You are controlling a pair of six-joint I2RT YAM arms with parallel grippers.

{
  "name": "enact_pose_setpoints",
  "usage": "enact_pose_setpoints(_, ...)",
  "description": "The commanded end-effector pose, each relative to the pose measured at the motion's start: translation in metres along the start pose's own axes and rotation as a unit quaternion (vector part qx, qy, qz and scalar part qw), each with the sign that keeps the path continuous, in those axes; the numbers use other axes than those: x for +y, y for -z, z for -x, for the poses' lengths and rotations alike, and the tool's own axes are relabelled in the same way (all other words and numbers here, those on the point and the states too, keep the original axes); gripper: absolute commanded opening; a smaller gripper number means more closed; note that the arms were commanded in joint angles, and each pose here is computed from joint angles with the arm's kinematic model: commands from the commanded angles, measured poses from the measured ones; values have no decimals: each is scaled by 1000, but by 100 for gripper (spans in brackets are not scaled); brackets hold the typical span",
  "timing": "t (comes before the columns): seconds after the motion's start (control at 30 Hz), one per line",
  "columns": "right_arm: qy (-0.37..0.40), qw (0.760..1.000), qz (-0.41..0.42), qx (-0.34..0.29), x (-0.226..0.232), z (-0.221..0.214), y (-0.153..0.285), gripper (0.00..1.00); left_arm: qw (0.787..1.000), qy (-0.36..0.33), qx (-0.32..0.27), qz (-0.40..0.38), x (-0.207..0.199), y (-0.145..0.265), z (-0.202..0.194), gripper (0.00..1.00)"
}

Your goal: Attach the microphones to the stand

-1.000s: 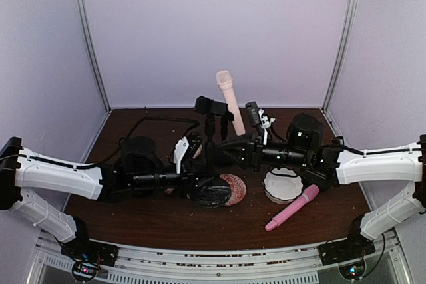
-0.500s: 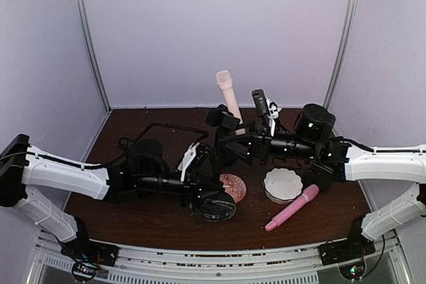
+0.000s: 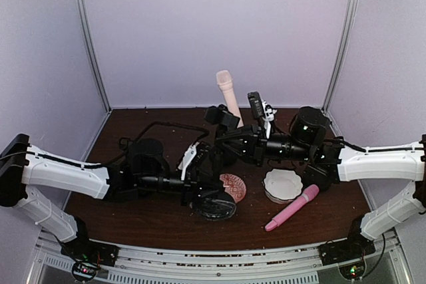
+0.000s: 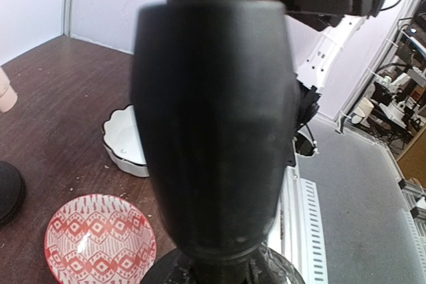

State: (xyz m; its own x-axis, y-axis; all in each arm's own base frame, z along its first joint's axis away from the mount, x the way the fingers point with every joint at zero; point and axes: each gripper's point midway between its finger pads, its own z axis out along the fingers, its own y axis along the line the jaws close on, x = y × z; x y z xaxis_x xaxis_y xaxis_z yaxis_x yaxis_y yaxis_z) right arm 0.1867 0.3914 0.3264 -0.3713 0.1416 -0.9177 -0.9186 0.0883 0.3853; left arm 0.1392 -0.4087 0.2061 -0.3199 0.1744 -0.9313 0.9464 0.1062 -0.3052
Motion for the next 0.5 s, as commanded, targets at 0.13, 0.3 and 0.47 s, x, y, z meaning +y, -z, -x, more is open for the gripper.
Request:
enact_pose_setpoints(0.13, -40, 993, -109, 28, -39, -32, -1, 14, 988, -51, -116, 91, 13, 24, 67, 0)
enact_pose_setpoints(0.3, -47, 988, -138, 51, -47, -47, -7, 18, 984, -52, -126, 116, 21, 29, 69, 0)
enact_pose_setpoints(0.47, -55, 986, -145, 59, -49, -51, -11, 21, 983, -50, -126, 123, 23, 30, 70, 0)
